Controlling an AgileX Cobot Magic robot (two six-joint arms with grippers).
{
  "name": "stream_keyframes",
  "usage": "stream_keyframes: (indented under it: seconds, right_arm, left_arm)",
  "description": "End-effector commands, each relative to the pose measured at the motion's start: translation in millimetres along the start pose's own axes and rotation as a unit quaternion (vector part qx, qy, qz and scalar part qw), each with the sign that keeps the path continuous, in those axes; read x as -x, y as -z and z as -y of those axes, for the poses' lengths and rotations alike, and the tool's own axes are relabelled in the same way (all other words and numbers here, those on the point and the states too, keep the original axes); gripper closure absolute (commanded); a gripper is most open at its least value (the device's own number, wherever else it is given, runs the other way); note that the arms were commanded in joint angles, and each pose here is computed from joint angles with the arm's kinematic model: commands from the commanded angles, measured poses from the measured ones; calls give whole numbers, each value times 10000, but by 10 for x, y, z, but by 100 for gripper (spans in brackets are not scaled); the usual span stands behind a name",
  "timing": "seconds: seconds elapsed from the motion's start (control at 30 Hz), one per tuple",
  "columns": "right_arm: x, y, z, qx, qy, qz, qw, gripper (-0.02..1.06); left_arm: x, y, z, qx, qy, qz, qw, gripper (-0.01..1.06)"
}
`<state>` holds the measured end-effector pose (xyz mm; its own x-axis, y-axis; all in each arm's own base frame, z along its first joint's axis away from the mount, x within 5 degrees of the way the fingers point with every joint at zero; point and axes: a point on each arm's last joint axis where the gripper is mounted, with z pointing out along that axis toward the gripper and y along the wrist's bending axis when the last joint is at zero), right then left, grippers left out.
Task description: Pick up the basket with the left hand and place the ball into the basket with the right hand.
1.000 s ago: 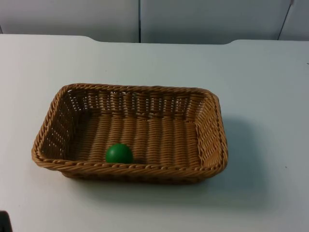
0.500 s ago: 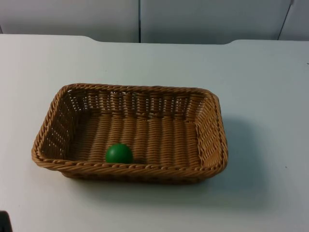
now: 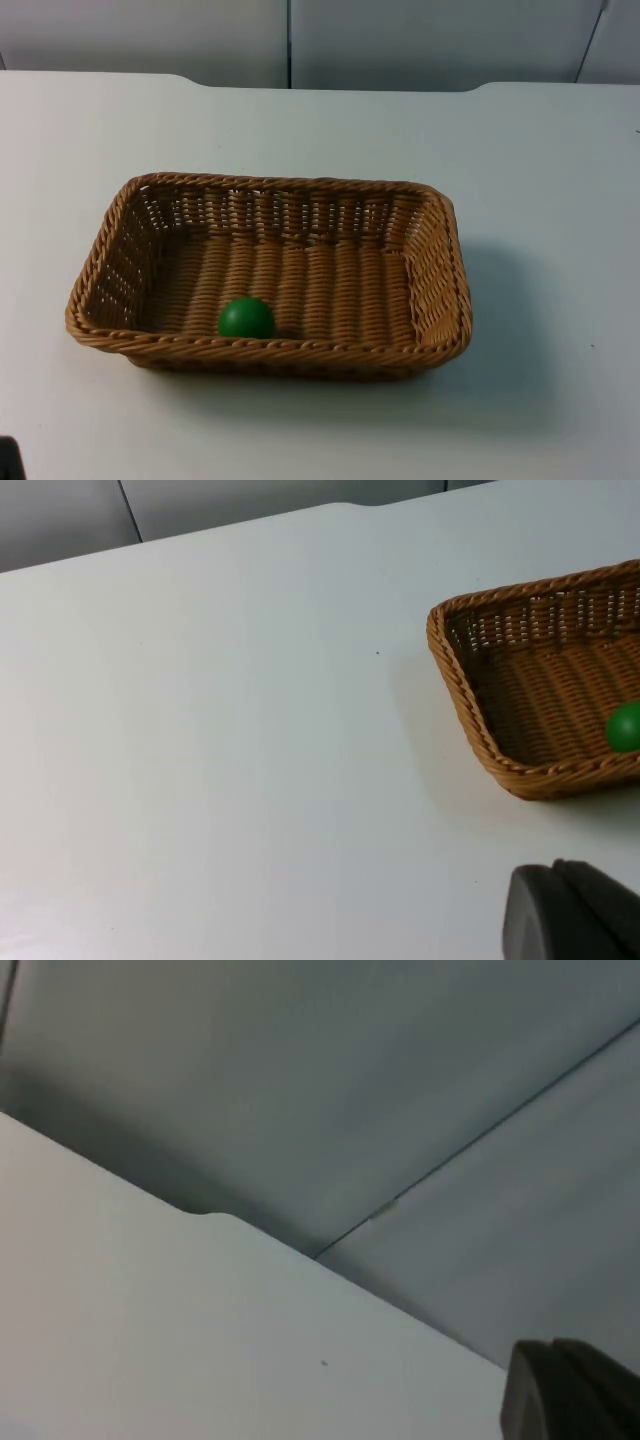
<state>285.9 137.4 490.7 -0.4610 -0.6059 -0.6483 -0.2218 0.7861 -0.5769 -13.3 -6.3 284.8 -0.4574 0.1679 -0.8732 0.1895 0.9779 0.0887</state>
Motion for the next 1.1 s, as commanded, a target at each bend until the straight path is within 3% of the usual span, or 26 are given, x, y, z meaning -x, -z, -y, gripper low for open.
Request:
stream_keyframes:
  seconds: [0.0,0.03,0.07,0.1,0.17,0.2,0.23,0.27,0.33,0.37,0.4,0.43,0.5,0.53,0.6,0.63,0.67,0.8,0.83,0.93,0.97,1.0,1.03,1.07]
  right_arm:
    - [6,44,-99,741,-210,62,9970,105]
    - [6,44,-99,741,-210,62,9970,105]
    - [14,61,-187,1229,-211,96,9922,105]
    - [27,93,-287,1801,-272,147,9832,105]
    - [65,189,-469,2905,-317,323,9558,105]
    - [65,189,-469,2905,-317,323,9558,105]
    - [93,263,-561,3515,-262,495,9345,105]
    - [139,386,-670,4324,-153,825,8978,105]
    - [180,526,-726,4952,-76,1202,8604,105]
    - [180,526,-726,4952,-76,1202,8604,105]
    - [185,578,-719,5059,-16,1342,8521,105]
    - [178,624,-688,5045,16,1424,8516,105]
    - [137,646,-549,4789,-43,1453,8658,105]
    - [137,646,-549,4789,-43,1453,8658,105]
    - [69,658,-306,4506,-459,1412,8803,105]
    - [-11,658,-62,4208,-860,1390,8923,105]
    - [-11,658,-62,4208,-860,1390,8923,105]
    - [-367,886,612,2965,-1648,1479,9290,105]
    - [-367,886,612,2965,-1648,1479,9290,105]
    - [-802,1227,938,1611,-2114,1257,9558,105]
    - [-963,1370,982,1188,-2233,1171,9604,105]
    - [-963,1370,982,1188,-2233,1171,9604,105]
    - [-1172,1604,968,782,-2336,1161,9622,105]
    - [-1288,1689,923,655,-2370,1121,9628,105]
  left_arm:
    - [3,0,3,0,36,75,10000,105]
    - [3,0,3,0,36,75,10000,105]
    - [3,0,3,0,36,75,10000,105]
    - [3,0,3,0,36,75,10000,105]
    - [3,0,3,0,36,75,10000,105]
    - [3,0,3,0,36,75,10000,105]
    - [3,0,3,0,36,75,10000,105]
    - [3,0,3,0,36,75,10000,105]
    - [3,0,3,0,36,75,10000,105]
    - [3,0,3,0,36,75,10000,105]
    - [3,0,3,0,36,75,10000,105]
    - [3,0,3,0,36,75,10000,105]
    - [3,0,3,0,36,75,10000,105]
    - [3,0,3,0,36,75,10000,105]
    - [3,0,3,0,36,75,10000,105]
    - [3,0,3,0,36,75,10000,105]
    - [3,0,3,0,36,75,10000,105]
    - [3,0,3,0,36,75,10000,105]
    - [3,0,3,0,36,75,10000,105]
    - [3,0,3,0,36,75,10000,105]
    - [3,0,3,0,36,75,10000,105]
    - [3,0,3,0,36,75,10000,105]
    - [3,0,3,0,36,75,10000,105]
    - [3,0,3,0,36,75,10000,105]
